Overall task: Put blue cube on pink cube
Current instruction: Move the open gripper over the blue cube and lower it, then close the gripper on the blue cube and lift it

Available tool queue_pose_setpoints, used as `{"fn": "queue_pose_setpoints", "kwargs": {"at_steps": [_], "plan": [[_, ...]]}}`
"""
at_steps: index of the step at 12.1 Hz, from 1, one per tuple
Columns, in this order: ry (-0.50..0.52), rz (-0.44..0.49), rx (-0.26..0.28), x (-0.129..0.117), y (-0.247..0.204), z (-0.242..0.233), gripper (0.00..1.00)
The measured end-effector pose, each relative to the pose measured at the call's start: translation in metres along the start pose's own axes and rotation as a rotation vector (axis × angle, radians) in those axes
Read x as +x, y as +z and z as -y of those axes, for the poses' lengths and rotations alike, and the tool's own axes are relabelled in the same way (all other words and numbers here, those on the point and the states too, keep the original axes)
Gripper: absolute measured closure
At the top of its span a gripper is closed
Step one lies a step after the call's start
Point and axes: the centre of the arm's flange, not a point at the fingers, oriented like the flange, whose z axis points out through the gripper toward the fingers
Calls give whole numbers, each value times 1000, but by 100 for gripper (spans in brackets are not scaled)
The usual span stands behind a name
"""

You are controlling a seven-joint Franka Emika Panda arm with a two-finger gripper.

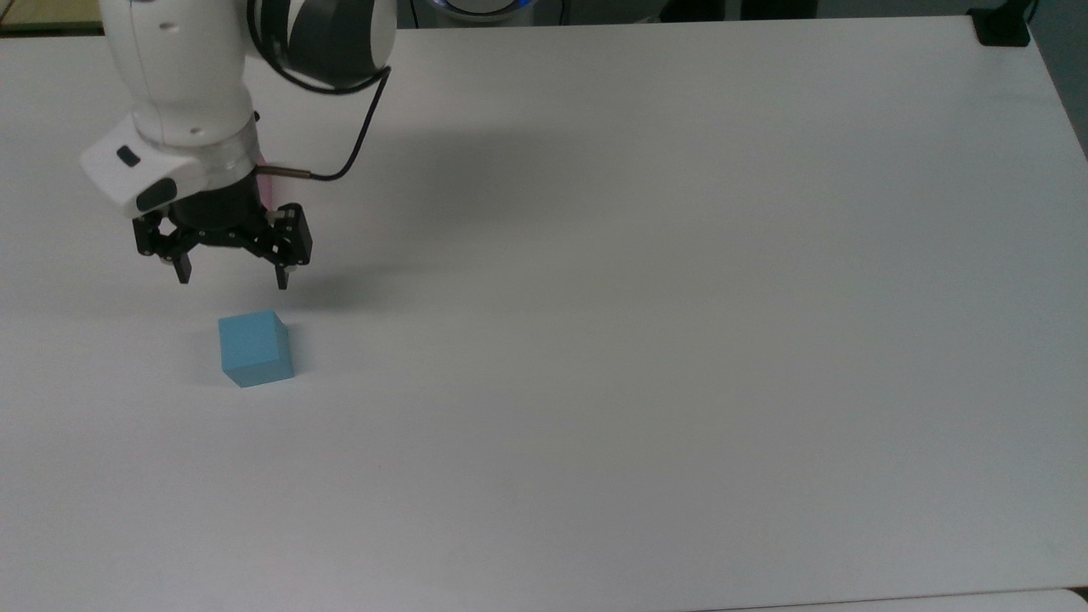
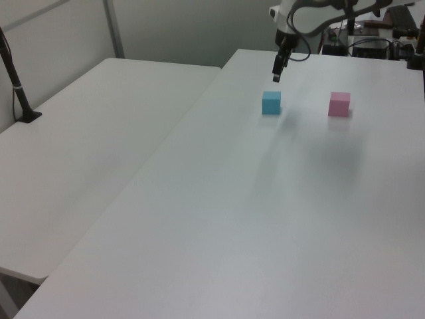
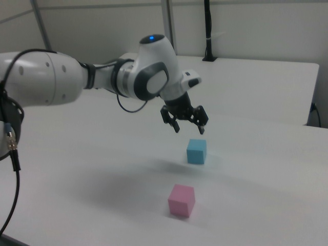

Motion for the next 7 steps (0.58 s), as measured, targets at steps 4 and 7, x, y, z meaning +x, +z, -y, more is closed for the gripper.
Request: {"fn": "queue_pose_setpoints", "kwargs": {"at_steps": [4, 7], "plan": [[-37, 17, -8, -1, 65, 1, 0], [-44, 46, -2, -5, 91, 6, 0]]}}
